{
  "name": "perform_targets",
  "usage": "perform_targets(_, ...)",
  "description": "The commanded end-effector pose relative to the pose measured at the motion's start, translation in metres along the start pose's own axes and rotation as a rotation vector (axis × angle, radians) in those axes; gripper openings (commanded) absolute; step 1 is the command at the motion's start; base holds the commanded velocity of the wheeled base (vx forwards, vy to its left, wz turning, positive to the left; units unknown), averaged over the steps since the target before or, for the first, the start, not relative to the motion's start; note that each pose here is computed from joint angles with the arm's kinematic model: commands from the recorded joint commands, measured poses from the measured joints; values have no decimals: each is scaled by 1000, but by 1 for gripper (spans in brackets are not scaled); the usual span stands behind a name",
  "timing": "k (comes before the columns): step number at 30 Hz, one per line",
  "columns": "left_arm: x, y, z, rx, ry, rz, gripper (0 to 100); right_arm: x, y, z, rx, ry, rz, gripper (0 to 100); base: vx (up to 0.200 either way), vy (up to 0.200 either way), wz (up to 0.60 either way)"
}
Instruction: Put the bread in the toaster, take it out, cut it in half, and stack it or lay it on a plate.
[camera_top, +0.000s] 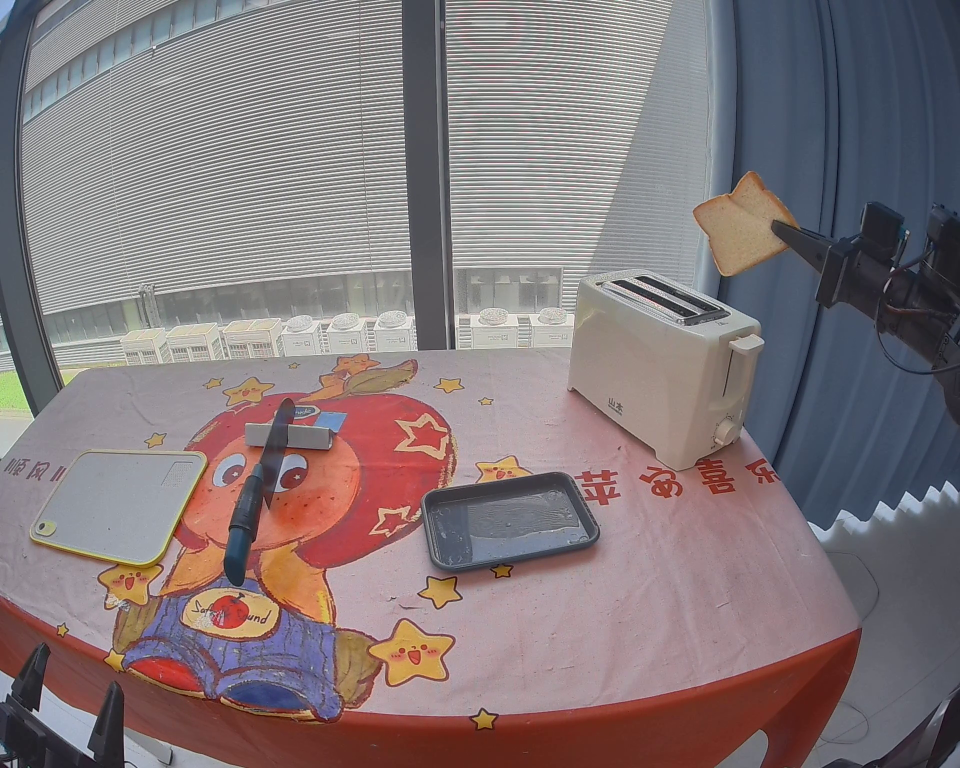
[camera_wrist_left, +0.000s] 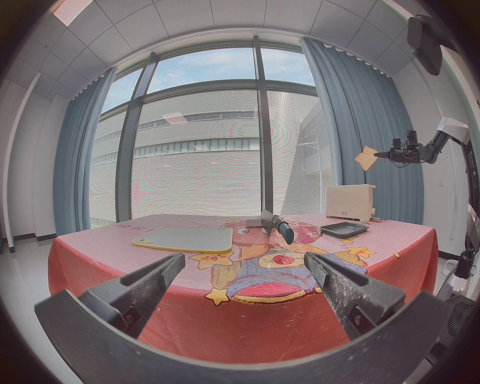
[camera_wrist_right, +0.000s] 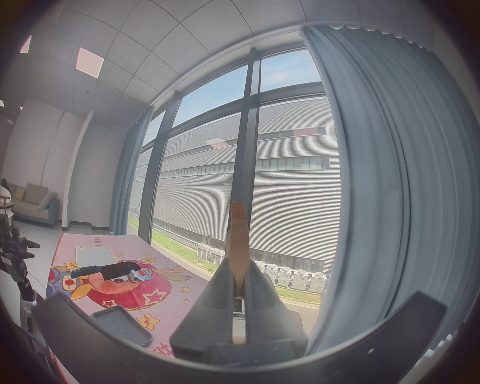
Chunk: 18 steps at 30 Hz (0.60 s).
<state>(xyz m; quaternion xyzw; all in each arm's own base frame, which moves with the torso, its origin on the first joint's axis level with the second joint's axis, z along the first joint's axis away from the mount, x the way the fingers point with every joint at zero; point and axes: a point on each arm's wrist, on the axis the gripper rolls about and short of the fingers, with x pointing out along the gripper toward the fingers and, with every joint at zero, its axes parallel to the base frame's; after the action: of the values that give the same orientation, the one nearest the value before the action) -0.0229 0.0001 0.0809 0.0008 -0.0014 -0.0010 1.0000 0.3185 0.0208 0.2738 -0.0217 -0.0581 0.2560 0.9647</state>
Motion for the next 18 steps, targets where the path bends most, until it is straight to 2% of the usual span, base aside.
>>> perform_targets(1,1,0,-4,0,17,0,100,21,-3,-8,13,20,0,0,0,0,0)
perform_targets(8,1,0,-4,0,17,0,100,41,-1,-17,29,53,26,0,0,0,0)
perform_targets(18,1,0,-4,0,17,-1,100,66,-11,-36,37,80,16,0,0,0,0)
